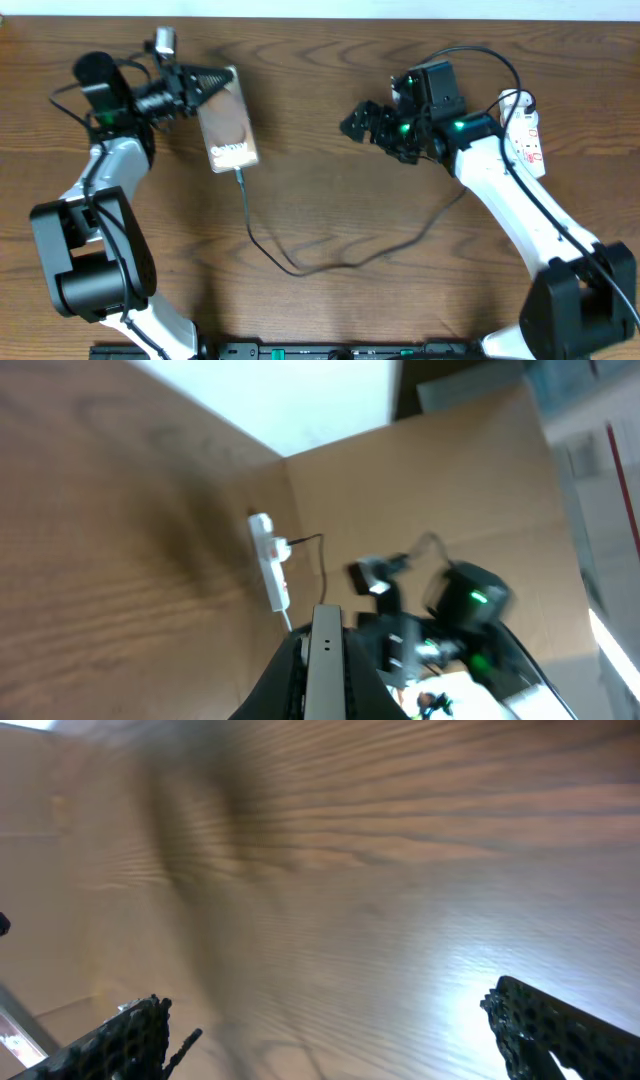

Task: Plug charger to phone and switch on socket
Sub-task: 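Lower the phone flat onto the table with the left gripper and release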

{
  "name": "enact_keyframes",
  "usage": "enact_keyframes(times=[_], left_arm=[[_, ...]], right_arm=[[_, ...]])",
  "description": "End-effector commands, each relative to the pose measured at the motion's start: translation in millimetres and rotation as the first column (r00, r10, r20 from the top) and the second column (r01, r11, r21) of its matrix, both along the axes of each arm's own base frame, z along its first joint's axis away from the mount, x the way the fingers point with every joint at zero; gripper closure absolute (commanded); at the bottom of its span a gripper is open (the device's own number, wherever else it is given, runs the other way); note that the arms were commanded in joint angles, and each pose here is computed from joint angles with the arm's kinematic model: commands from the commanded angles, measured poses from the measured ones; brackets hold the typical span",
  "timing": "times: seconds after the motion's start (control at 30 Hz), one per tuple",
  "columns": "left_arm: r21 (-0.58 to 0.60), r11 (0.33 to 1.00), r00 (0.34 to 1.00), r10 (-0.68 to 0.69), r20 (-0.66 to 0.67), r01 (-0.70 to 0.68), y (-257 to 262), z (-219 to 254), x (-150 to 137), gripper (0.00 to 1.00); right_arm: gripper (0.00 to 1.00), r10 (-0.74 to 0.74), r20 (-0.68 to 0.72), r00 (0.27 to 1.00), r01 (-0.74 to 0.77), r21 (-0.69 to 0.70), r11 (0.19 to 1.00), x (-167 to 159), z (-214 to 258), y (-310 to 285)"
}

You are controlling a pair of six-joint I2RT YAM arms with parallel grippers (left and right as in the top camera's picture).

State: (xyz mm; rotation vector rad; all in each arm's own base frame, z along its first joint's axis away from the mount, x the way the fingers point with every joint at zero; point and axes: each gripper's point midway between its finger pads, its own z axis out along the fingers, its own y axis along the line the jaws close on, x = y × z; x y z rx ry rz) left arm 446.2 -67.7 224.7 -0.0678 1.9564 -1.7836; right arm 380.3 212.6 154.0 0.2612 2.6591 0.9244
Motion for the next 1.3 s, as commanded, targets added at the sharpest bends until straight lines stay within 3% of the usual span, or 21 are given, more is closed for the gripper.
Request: enact_keyframes(times=[0.0, 0.17, 0.3, 0.6, 1.27], left_arm=[[0.049, 0.997, 0.998, 0.061, -0.032, -0.059, -13, -35, 2, 0.92], [0.169, 0.982, 0.986, 0.108, -0.128, -0.086, -29, -88, -7, 0.92], [0.346, 0.932, 0.946, 0.2, -0.254, -0.104, -31, -138, -18, 0.93], [0.561, 0.827, 0.882, 0.294, -0.369, -0.041, -30, -188, -47, 0.93], [0.653, 0.756, 0.868, 0.295, -0.4, 0.044, -41, -220, -77, 0.93]], right_arm=[[0.01, 0.028, 0.1, 0.995, -0.018, -0.101, 0.995, -2, 17, -15], [0.01, 0.041, 0.074, 0.996, -0.032, -0.129, 0.991, -14, 17, -21], [0.01, 0.032, 0.047, 0.998, -0.023, -0.175, 0.984, -20, 10, -25], [0.01, 0.035, 0.038, 0.999, -0.027, -0.192, 0.981, -23, 7, -25], [0.01, 0.014, 0.031, 0.999, -0.006, -0.243, 0.97, -27, 2, -27]])
